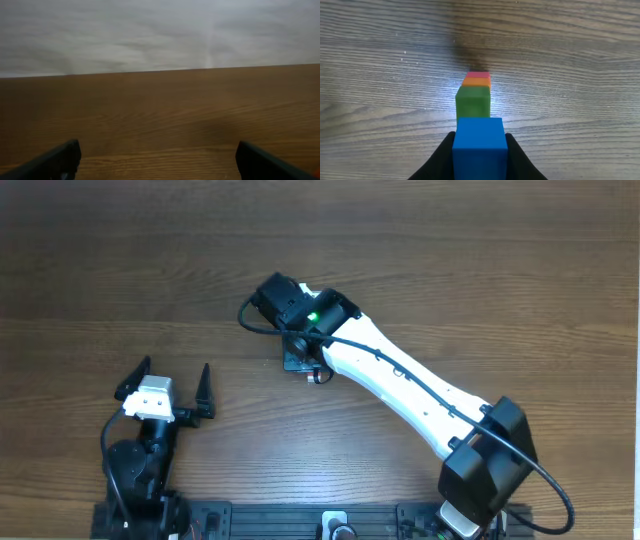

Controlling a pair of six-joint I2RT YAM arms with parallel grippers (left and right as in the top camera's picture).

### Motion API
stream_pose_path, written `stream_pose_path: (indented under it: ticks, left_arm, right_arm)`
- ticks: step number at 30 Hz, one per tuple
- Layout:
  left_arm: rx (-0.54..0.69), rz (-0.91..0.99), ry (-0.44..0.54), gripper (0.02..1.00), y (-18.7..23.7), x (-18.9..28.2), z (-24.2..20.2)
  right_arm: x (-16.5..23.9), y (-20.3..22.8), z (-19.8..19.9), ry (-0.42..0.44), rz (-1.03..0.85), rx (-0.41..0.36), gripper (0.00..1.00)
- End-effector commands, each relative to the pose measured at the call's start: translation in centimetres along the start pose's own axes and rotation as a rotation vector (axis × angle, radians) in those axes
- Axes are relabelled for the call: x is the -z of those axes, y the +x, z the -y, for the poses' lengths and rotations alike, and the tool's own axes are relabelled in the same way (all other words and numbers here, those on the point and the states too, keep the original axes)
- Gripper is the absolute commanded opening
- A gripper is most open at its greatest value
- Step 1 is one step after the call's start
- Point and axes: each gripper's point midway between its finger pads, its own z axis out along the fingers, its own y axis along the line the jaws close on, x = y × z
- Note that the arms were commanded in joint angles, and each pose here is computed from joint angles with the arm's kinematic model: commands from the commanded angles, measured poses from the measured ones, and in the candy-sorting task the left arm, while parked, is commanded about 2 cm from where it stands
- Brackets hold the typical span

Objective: Stack Cubes

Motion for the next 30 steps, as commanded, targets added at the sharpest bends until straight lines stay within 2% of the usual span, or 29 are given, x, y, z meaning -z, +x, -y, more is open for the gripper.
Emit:
stream_pose_path:
  ticks: [1, 15, 30]
  left_arm:
    - [-0.014, 0.001, -0.005, 1.0, 0.1, 0.0, -0.1]
    - [-0.014, 0.001, -0.005, 1.0, 0.1, 0.0, -0.1]
    - [-0.014, 0.001, -0.005, 1.0, 0.1, 0.0, -0.1]
  right_arm:
    - [0.1, -0.2, -0.8, -0.012, 0.005, -0.001, 0.104]
    - [-1.6, -0.4, -1.2, 0.003, -0.011, 0.002, 0.104]
    - [-1.7, -0.5, -1.2, 0.004, -0.005, 0.0, 0.11]
